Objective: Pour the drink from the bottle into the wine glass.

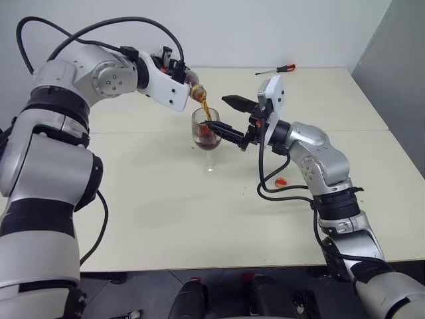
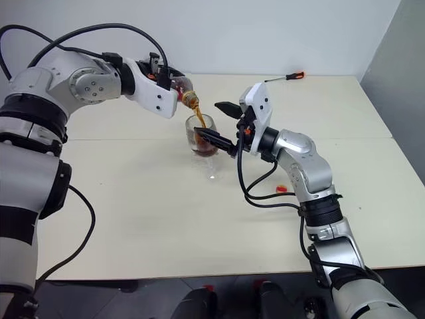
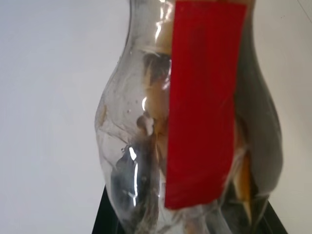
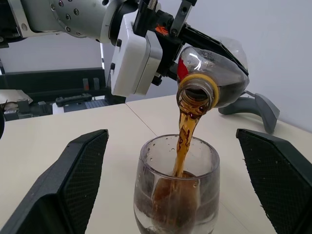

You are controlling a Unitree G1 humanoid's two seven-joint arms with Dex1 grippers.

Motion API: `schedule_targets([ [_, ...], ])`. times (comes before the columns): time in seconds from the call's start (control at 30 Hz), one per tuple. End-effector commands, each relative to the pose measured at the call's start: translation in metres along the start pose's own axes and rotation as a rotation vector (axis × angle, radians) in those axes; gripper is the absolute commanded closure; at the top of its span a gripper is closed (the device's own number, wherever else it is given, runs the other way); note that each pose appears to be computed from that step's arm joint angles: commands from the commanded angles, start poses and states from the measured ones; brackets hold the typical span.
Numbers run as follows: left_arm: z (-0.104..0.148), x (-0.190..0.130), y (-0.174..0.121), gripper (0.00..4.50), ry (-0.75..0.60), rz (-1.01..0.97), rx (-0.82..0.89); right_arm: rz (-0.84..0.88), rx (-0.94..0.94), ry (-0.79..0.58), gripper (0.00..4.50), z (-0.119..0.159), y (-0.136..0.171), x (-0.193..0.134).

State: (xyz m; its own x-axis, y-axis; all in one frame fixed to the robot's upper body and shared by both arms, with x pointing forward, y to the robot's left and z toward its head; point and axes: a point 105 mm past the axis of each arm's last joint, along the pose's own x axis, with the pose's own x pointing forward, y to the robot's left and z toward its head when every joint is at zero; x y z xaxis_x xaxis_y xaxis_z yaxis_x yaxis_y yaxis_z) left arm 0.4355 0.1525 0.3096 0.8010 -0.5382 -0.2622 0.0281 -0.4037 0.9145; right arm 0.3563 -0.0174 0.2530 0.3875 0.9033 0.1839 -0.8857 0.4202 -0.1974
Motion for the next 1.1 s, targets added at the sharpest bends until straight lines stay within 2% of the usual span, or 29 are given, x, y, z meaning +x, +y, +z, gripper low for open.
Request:
schedule_targets([
  [0.03, -0.0058, -0.0107, 0.0229, 3.53, 0.022, 0.061, 0.040, 0.003, -0.053, -0.052, 0.00, 0.0189, -0.0017, 0.0011],
  [0.7, -0.0049, -0.0088, 0.0259, 3.53, 0.024, 0.080, 0.036, 0.005, -0.059, -0.048, 0.00, 0.0195, -0.0021, 0.0011],
  [0.97, 0.0020, -0.0019, 0.0262, 3.53, -0.062, 0.110, -0.304, 0.006, -0.060, -0.043, 0.00, 0.0184, -0.0017, -0.0004],
  [1.1, 0.0024, -0.0031, 0.0314, 3.53, -0.080, 0.122, -0.363, 0.008, -0.062, -0.041, 0.00, 0.0186, -0.0015, -0.0003],
])
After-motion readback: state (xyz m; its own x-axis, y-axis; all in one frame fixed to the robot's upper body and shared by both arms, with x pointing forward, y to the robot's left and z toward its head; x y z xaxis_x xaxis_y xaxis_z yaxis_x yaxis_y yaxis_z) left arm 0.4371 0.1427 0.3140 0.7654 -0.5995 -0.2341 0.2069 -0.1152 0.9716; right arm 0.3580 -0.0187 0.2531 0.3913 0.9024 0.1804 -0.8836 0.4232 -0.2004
